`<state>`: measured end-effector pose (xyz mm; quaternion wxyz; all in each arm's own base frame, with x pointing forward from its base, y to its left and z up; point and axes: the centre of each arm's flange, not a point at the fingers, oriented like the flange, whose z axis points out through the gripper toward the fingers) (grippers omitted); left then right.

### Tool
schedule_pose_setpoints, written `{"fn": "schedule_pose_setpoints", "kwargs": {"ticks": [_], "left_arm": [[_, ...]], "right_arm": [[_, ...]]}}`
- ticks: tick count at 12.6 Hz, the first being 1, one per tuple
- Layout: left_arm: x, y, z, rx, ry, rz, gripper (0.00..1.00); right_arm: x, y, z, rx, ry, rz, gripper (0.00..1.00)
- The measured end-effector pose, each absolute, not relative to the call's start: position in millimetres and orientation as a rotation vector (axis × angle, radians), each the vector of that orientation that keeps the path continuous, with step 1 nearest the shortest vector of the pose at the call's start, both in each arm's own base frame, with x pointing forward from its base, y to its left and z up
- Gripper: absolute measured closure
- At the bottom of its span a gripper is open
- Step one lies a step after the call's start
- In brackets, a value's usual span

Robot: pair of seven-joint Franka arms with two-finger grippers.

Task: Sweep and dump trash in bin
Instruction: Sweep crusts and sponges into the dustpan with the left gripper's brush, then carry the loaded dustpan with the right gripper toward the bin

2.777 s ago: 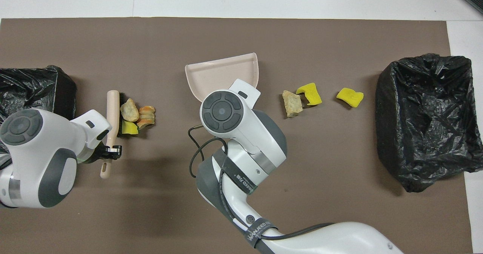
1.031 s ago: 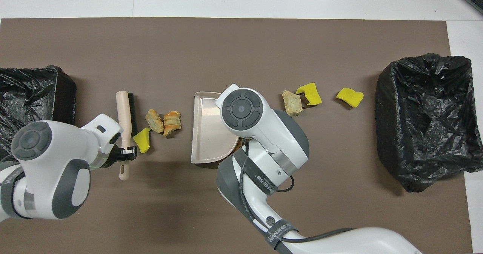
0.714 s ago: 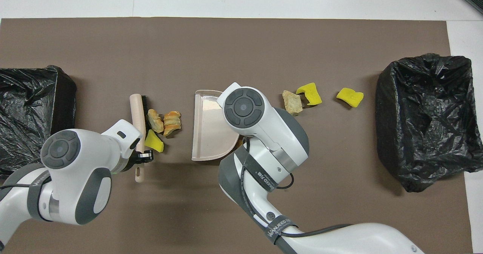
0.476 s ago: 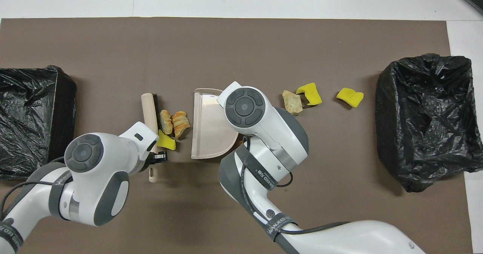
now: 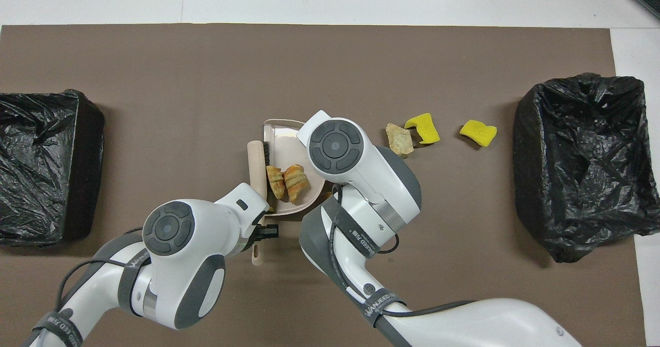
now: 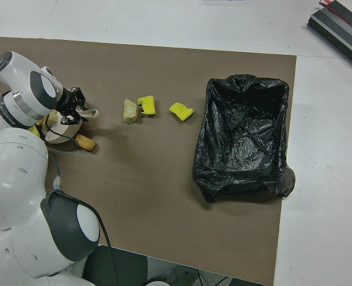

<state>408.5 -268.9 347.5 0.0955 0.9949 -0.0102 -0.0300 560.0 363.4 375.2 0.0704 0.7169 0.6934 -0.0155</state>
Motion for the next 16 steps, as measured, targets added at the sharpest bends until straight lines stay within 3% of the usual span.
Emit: {"fn": "schedule_pose_setpoints", "kwargs": {"ticks": [4,10,16], "left_arm": [[435,-272,390,2.828,0.12,-0.12,0.73],[481,-206,408,2.758,0.445,-0.069,0.73],[450,-204,391,2.813,0.433,-0.258,0.73]], "right_arm": [[567,357,375,2.169,2.072,-0.023,0.67],[572,349,375,2.184,2.056,-0.02,0.67],[578,345,378,2.19,2.045,0.017,0.67]]}}
